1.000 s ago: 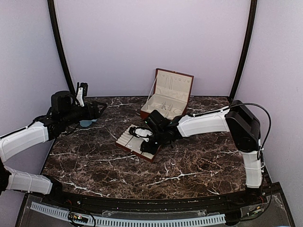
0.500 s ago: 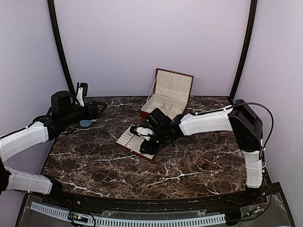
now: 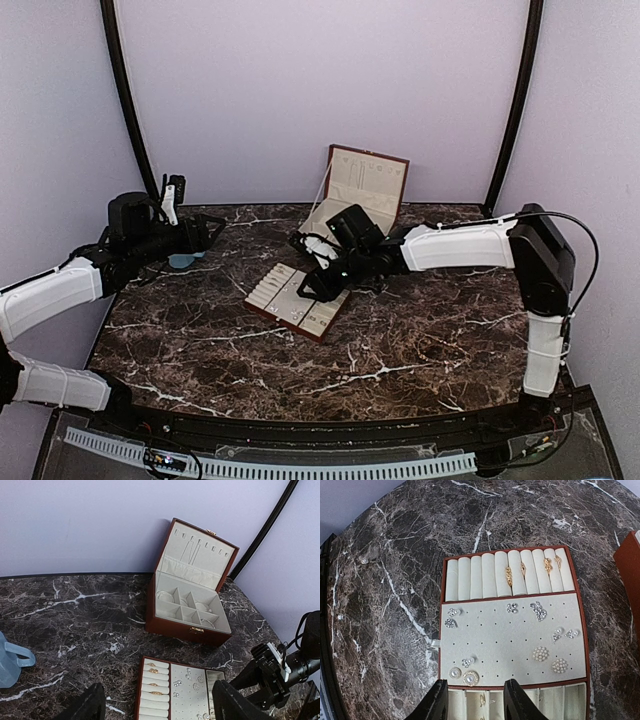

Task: Organize the mixed jewelry
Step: Place the earring in the earring holder, then pick up the earring from the corner of the board.

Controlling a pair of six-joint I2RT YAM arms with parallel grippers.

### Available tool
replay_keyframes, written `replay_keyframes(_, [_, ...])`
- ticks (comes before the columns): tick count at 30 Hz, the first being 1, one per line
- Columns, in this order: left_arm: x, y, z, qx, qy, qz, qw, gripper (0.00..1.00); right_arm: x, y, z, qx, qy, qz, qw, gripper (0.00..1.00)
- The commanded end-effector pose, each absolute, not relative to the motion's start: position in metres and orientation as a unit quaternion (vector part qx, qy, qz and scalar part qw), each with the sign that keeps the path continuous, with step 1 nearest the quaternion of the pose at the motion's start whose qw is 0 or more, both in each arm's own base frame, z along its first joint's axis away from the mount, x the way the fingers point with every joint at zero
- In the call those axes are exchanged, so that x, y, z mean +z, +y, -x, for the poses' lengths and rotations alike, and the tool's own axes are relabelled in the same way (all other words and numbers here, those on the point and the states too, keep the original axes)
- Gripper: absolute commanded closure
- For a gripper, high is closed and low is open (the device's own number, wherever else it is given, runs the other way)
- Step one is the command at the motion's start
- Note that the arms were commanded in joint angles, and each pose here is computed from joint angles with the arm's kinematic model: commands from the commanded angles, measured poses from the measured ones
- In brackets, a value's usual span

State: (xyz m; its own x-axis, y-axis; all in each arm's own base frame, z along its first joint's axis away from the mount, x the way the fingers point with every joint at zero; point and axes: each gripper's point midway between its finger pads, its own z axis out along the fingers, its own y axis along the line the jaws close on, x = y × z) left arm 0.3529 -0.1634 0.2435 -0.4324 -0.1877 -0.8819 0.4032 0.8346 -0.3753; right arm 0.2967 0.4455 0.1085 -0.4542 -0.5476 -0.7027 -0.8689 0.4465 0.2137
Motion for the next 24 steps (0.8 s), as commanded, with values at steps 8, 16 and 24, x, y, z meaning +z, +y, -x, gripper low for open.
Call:
replay_keyframes(8, [0.245,-0.15,-0.356,-0.239,0.81,-0.059,0.533,0.24,0.186,0.43,-0.32,0.312,0.81,0.316,0.383,0.6])
replay_keyframes(16, [0.202,-0.121,-0.331,-0.203,0.857,0.025,0.474,0.31,0.226,0.369,-0.337,0.303,0.807,0.231,0.451,0.57])
replay_keyframes(24, [0.125,-0.069,-0.249,-0.125,0.923,0.185,0.312,0.41,0.215,0.312,-0.347,0.298,0.807,0.176,0.478,0.54])
